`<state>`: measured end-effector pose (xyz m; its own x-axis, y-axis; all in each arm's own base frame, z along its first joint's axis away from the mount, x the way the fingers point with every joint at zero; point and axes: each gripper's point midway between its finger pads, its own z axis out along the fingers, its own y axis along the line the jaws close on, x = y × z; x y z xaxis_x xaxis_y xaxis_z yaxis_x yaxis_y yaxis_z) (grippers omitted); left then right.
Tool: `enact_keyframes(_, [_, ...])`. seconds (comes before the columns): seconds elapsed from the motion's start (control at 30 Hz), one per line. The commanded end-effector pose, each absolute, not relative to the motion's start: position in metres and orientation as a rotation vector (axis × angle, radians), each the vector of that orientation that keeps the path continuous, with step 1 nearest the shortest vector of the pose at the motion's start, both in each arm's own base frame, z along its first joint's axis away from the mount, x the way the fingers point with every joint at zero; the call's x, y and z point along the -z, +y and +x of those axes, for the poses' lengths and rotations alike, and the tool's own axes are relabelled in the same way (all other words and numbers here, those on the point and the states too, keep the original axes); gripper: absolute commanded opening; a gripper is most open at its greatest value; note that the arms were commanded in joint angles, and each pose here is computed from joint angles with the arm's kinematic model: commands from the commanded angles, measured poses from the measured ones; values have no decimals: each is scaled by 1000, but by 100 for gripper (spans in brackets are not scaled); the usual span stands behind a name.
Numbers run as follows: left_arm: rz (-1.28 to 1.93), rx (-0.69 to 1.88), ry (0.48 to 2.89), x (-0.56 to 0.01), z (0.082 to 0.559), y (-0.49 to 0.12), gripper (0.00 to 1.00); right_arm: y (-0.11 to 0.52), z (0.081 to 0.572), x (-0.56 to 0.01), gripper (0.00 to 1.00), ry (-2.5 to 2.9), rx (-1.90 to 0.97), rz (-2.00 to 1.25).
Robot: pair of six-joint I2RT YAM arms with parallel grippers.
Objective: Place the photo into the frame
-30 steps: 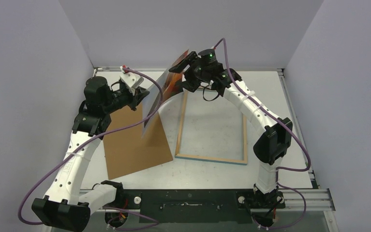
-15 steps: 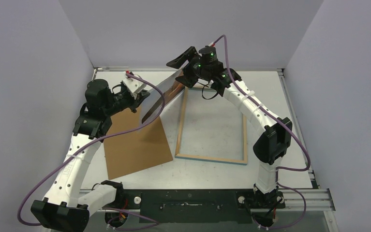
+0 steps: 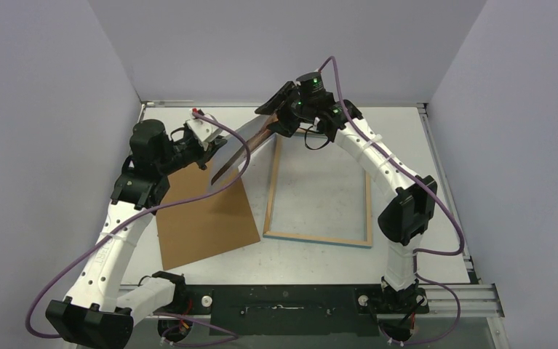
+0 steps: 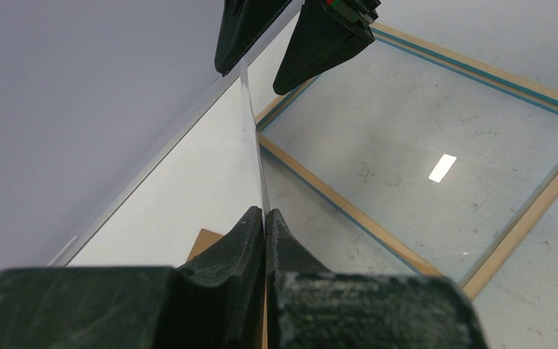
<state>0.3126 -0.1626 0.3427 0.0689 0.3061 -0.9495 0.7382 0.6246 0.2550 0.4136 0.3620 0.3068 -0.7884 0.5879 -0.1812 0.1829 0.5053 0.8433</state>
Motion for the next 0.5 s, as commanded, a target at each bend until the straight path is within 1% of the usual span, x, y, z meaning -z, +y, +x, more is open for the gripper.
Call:
enact_keyframes(0.0, [935,378,1425,-365,310,-166,0,358,409,-315,49,2311,-1201,593])
enact_keyframes(0.07, [943,388,1420,-366,309,-168,0,358,409,-314,41,2318,-1202,595])
enact_keyframes(0.1, [946,390,1423,-365,309,-168,0,358,409,-314,39,2323,-1201,594])
enact_keyframes(0.2, [955,390,1420,-364,308,-169,0,357,408,-311,34,2338,-1185,590])
enact_keyframes(0.33, [966,393,1416,-362,305,-171,0,358,409,-312,30,2343,-1183,596])
enact_keyframes(0.47, [971,396,1416,-360,304,-172,0,358,410,-313,19,2348,-1173,595])
